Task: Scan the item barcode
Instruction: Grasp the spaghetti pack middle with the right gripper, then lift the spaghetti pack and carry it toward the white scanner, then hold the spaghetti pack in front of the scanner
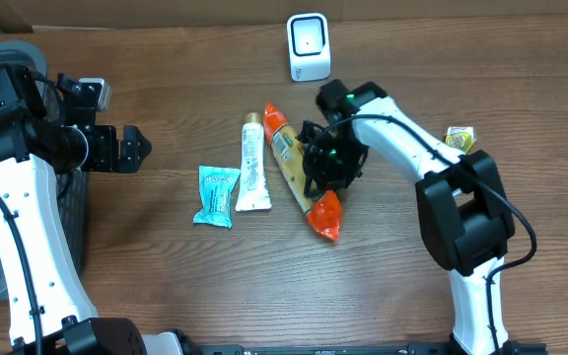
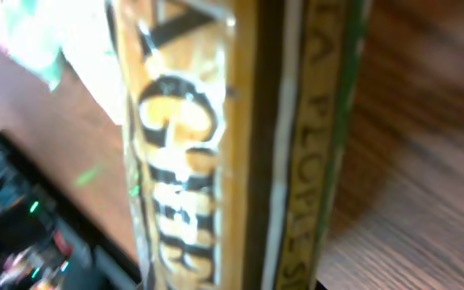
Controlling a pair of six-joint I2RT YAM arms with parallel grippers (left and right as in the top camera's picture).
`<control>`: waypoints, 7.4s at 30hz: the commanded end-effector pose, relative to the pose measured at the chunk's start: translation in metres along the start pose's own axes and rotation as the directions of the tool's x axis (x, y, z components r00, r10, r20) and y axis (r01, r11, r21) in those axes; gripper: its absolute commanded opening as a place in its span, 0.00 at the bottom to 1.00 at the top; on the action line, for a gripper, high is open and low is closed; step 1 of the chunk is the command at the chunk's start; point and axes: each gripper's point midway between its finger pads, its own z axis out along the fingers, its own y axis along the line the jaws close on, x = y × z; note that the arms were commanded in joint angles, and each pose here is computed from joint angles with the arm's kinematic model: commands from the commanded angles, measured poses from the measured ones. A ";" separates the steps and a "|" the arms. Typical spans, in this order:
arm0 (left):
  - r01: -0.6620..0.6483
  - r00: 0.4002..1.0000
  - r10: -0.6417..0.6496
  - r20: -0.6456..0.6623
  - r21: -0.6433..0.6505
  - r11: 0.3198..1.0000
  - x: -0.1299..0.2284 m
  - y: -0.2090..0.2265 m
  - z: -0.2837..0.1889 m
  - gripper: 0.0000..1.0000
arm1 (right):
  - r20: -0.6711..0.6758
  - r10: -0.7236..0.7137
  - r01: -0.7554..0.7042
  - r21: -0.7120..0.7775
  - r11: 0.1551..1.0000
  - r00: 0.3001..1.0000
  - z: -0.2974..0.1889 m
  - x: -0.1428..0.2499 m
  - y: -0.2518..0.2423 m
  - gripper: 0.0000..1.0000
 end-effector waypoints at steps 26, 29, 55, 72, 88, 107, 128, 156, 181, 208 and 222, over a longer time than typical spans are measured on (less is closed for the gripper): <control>-0.022 1.000 0.022 0.000 0.013 1.000 -0.001 -0.001 0.002 1.00 | 0.039 -0.160 0.156 0.093 0.983 0.986 -0.036 0.003 -0.045 0.78; -0.021 1.000 0.021 0.000 0.013 1.000 -0.001 -0.001 0.002 1.00 | 0.005 -0.212 0.210 0.139 0.968 0.977 -0.024 0.003 -0.034 0.79; -0.021 1.000 0.021 0.000 0.013 1.000 -0.001 -0.001 0.002 1.00 | 0.064 0.088 -0.080 -0.125 0.989 0.994 0.005 0.012 -0.038 0.04; -0.022 1.000 0.022 0.000 0.013 1.000 -0.001 -0.001 0.002 1.00 | 0.526 -0.203 0.299 -0.104 0.948 0.826 -0.169 0.024 0.064 0.04; -0.021 1.000 0.021 0.000 0.013 1.000 -0.001 -0.001 0.002 1.00 | 0.733 -0.186 0.271 0.003 0.963 0.655 -0.249 0.051 0.107 0.04; -0.021 1.000 0.021 0.000 0.013 1.000 -0.001 -0.001 0.002 1.00 | 0.771 -0.277 -0.280 0.501 0.819 0.573 -0.347 0.004 0.068 0.04; -0.022 1.000 0.022 0.000 0.013 1.000 -0.001 -0.001 0.002 1.00 | 0.379 -0.498 -0.402 0.913 0.067 0.780 -0.295 -0.156 -0.066 0.04; -0.021 1.000 0.021 0.000 0.013 1.000 -0.001 -0.001 0.002 1.00 | 0.355 -0.424 -0.418 0.906 -0.062 0.833 -0.224 -0.186 -0.134 0.04; -0.021 1.000 0.021 0.000 0.013 1.000 -0.001 -0.001 0.002 1.00 | 0.364 -0.416 -0.443 0.890 -0.107 0.833 -0.230 -0.182 -0.132 0.04; -0.022 1.000 0.022 0.000 0.013 1.000 -0.001 -0.001 0.002 1.00 | 0.399 -0.408 -0.461 0.885 -0.062 0.821 -0.222 -0.180 -0.135 0.04; -0.021 1.000 0.021 0.000 0.013 1.000 -0.001 -0.001 0.002 1.00 | 0.369 -0.410 -0.418 0.908 -0.033 0.834 -0.213 -0.183 -0.135 0.04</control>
